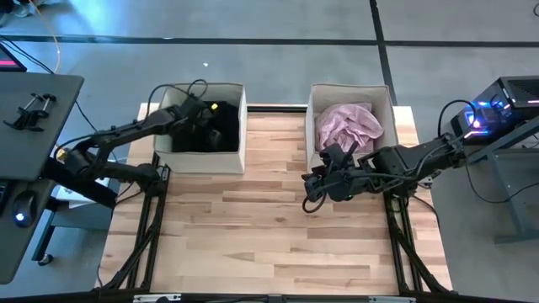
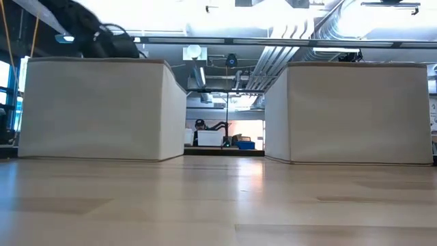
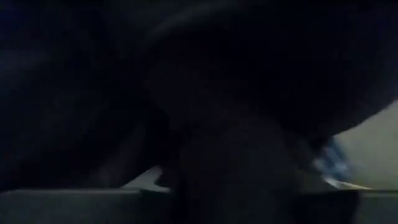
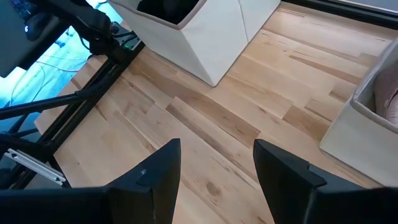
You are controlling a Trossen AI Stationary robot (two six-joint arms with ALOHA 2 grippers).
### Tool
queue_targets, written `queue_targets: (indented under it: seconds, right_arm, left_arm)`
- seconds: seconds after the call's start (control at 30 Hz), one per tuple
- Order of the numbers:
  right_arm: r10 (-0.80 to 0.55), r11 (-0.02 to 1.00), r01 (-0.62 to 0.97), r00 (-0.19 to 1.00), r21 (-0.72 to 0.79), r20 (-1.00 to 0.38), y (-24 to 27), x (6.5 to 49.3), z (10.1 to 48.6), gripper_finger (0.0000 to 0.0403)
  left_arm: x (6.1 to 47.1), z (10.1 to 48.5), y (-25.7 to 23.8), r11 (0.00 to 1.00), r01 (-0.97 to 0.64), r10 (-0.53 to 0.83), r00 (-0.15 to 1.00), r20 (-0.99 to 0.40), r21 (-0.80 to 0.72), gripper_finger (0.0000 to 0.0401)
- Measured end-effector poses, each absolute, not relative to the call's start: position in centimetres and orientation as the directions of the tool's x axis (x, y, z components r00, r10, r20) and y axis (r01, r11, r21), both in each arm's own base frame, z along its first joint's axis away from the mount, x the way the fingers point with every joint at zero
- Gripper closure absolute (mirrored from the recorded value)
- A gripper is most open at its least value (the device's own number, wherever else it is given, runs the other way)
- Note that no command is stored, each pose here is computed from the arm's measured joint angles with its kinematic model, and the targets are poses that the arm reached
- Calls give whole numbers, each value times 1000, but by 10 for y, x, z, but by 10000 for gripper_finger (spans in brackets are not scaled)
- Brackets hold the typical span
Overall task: Sort clothes
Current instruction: Put the black cloth into the left laundry organizer
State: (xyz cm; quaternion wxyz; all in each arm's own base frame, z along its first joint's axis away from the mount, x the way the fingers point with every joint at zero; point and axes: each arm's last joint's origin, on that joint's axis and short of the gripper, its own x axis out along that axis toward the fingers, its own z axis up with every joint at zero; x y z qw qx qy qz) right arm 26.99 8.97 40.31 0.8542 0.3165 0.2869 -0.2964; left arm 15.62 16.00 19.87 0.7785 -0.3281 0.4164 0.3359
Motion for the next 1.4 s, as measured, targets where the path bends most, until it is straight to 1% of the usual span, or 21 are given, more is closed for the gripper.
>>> queue_targets:
  seconds: [0.1,0.2,0.3,0.4,0.5,0.57,0.63,0.7,0.8,0.9,0.97,1.07,1.13,1.17,1.23,1.33,1.4]
  right_arm:
    - [-323,624,687,660,371,-678,90,270,403,215]
    - [-321,625,687,660,372,-679,90,270,403,215]
    - [-319,625,686,660,372,-680,90,270,403,215]
    - [-318,630,684,660,369,-681,90,270,403,215]
    - [-317,641,678,660,359,-681,90,270,403,215]
    - [-317,643,678,660,357,-681,90,270,403,215]
    - [-318,643,678,660,357,-681,90,270,403,215]
    - [-318,644,677,660,356,-681,90,270,403,215]
    - [-318,644,677,660,356,-681,90,270,403,215]
    - [-321,641,679,660,357,-679,90,270,403,215]
    - [-321,641,679,660,357,-679,90,270,403,215]
    - [-321,641,680,660,357,-679,90,270,403,215]
    - [-321,638,681,660,360,-679,90,270,403,215]
    - [-321,638,681,660,361,-679,90,270,403,215]
    - [-321,638,681,660,360,-679,90,270,403,215]
    - [-321,643,680,658,354,-681,90,269,403,215]
    - [-326,645,686,646,338,-690,90,268,402,215]
  left_arm:
    - [156,228,163,541,-796,177,425,-888,-273,233]
    - [153,260,162,524,-800,110,404,-908,-292,199]
    - [150,295,159,559,-780,94,398,-913,-282,190]
    - [149,320,158,575,-775,135,404,-905,-260,191]
    - [150,334,161,585,-772,193,429,-883,-248,192]
    - [151,335,165,580,-787,255,420,-871,-210,192]
    - [154,333,172,579,-801,346,413,-843,-155,192]
    - [159,324,179,584,-798,379,431,-819,-150,193]
    - [166,298,188,572,-797,364,461,-810,-196,193]
    - [172,259,191,535,-812,329,453,-828,-232,193]
    - [172,229,191,497,-837,305,415,-857,-229,193]
    - [168,194,192,425,-890,339,328,-882,-168,193]
    - [163,179,192,389,-914,356,262,-897,-113,193]
    - [161,175,193,381,-920,360,234,-903,-86,193]
    - [161,175,193,395,-916,366,221,-904,-64,193]
    - [161,192,193,423,-904,379,231,-896,-54,193]
    - [163,212,191,443,-895,404,249,-880,-50,193]
